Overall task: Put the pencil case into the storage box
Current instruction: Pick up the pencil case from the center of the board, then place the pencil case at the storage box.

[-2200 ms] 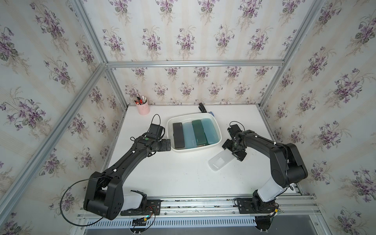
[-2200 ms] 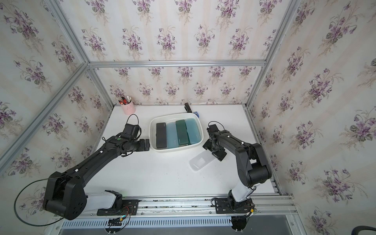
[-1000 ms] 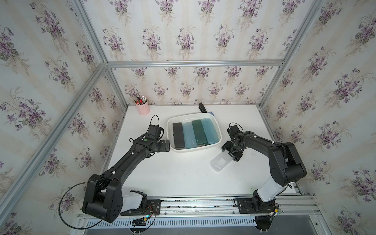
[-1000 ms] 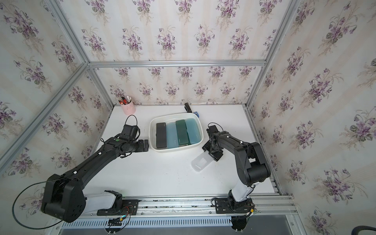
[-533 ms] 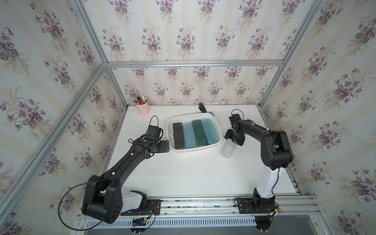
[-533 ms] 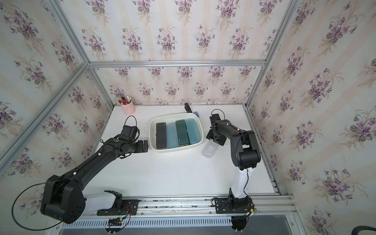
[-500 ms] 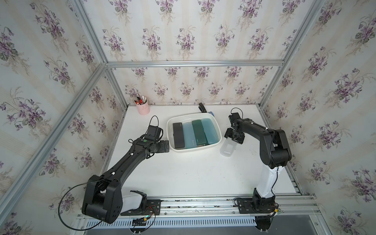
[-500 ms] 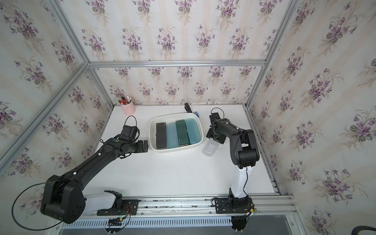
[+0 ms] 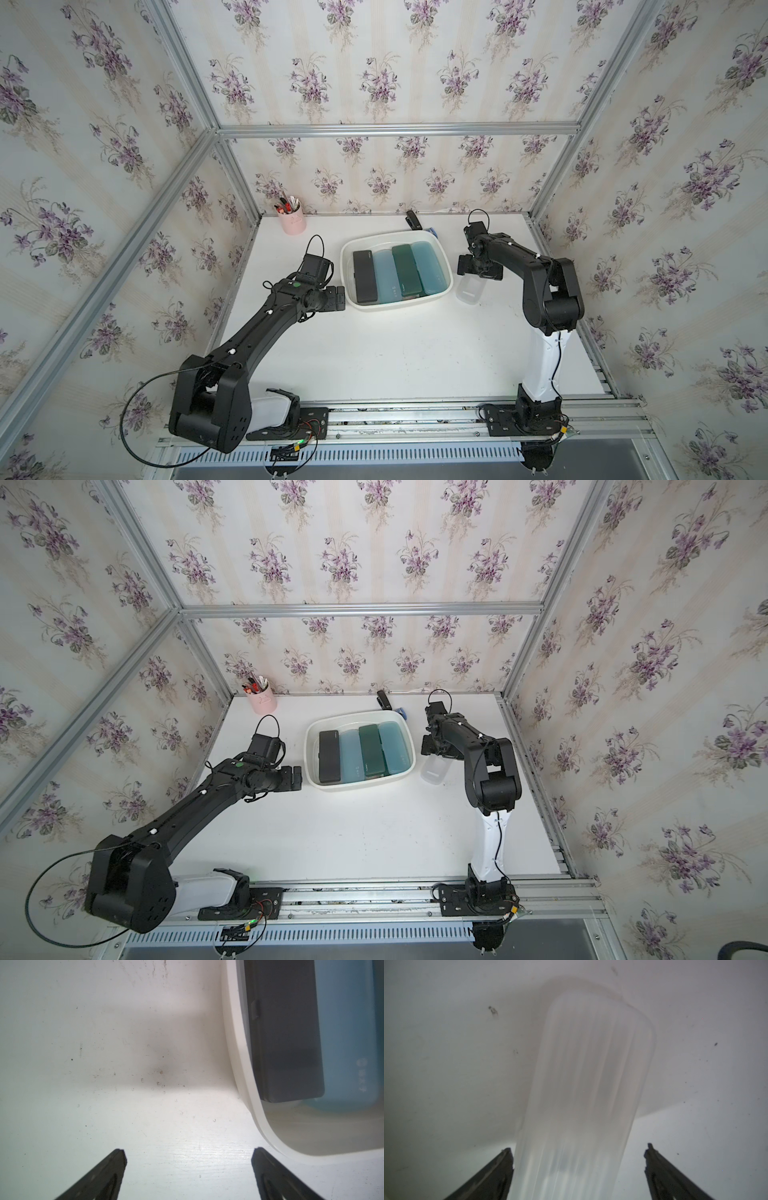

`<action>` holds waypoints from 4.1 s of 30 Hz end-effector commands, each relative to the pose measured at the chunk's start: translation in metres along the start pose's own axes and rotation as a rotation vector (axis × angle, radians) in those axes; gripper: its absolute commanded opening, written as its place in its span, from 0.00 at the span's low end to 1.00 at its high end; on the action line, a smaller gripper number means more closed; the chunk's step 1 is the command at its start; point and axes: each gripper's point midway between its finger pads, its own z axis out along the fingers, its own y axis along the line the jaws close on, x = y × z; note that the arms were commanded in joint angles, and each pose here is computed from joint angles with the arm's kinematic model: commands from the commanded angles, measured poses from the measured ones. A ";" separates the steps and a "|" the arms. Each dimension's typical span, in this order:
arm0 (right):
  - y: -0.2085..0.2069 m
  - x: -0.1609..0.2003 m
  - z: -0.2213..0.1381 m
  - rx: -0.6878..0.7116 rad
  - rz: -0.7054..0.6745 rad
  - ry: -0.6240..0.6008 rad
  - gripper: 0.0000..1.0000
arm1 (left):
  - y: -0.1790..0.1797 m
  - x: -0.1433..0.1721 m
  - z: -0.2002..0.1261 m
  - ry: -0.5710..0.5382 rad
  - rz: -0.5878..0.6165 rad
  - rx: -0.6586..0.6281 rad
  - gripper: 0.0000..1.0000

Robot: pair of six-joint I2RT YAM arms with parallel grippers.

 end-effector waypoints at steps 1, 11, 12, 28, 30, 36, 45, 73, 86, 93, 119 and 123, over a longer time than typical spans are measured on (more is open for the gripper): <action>0.004 0.004 0.001 -0.030 0.044 -0.007 1.00 | 0.003 0.000 -0.003 0.002 -0.012 -0.017 0.99; 0.008 0.003 0.010 -0.087 0.115 -0.014 1.00 | 0.006 0.001 -0.008 0.003 -0.004 -0.034 0.99; 0.007 0.002 0.011 -0.097 0.125 -0.014 1.00 | 0.006 0.000 -0.009 0.000 -0.005 -0.034 0.99; -0.005 0.013 0.034 -0.136 0.157 0.008 0.74 | 0.006 -0.003 -0.011 0.001 0.000 -0.040 1.00; -0.005 0.012 0.031 -0.141 0.156 0.001 0.73 | 0.006 -0.003 -0.011 0.001 -0.001 -0.042 1.00; -0.005 0.011 0.021 -0.157 0.150 -0.013 0.69 | 0.007 -0.001 -0.011 0.003 0.001 -0.044 0.99; -0.012 0.006 -0.008 -0.165 0.141 -0.051 0.63 | 0.008 0.002 -0.014 -0.001 -0.004 -0.042 0.99; 0.123 -0.043 -0.163 -0.381 -0.141 -0.249 0.58 | 0.009 0.005 -0.014 0.000 -0.010 -0.043 1.00; 0.217 -0.001 -0.134 -0.388 -0.362 -0.179 0.58 | 0.010 0.007 -0.016 -0.002 -0.011 -0.045 0.99; 0.214 0.010 -0.101 -0.313 -0.441 -0.135 0.58 | 0.010 0.007 -0.016 -0.003 -0.012 -0.047 1.00; 0.217 0.021 -0.087 -0.325 -0.405 -0.094 1.00 | 0.009 0.003 -0.021 -0.009 -0.016 -0.043 1.00; 0.213 0.013 -0.104 -0.337 -0.373 -0.135 1.00 | 0.009 -0.001 -0.027 -0.022 -0.016 -0.046 0.99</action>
